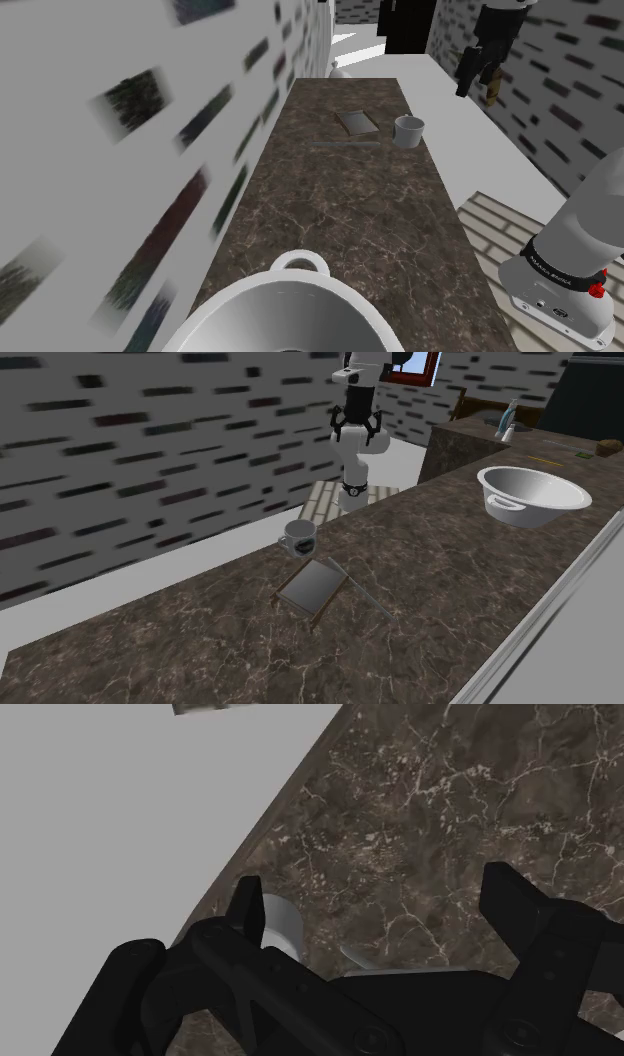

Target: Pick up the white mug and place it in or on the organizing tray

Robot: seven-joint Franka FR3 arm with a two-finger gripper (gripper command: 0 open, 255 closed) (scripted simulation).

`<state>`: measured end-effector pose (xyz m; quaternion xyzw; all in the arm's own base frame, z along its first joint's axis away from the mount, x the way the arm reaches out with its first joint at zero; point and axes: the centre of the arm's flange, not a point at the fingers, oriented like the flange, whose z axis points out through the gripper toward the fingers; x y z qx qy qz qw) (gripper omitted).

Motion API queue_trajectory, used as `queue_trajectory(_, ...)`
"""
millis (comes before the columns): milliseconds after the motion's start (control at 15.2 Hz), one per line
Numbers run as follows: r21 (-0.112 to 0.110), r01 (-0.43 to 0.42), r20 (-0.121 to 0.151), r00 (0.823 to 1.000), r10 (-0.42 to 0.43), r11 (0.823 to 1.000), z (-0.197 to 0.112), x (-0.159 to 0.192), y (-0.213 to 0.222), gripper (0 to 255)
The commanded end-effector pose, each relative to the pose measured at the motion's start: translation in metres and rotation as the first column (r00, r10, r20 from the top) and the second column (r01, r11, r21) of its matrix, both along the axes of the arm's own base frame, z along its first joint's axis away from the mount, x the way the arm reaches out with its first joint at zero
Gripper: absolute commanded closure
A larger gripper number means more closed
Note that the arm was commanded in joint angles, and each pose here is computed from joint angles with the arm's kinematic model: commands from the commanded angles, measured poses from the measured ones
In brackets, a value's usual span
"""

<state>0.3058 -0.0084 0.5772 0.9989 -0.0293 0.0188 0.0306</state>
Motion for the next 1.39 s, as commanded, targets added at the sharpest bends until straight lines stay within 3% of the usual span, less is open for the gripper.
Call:
queue_trajectory(0, 0.000, 0.000, 0.000, 1.000, 0.000, 1.000, 0.000, 0.000, 0.000, 0)
queue_trajectory(1320, 0.013, 0.005, -0.115, 0.993, -0.004, 1.000, -0.175, 0.203, -0.071, 0)
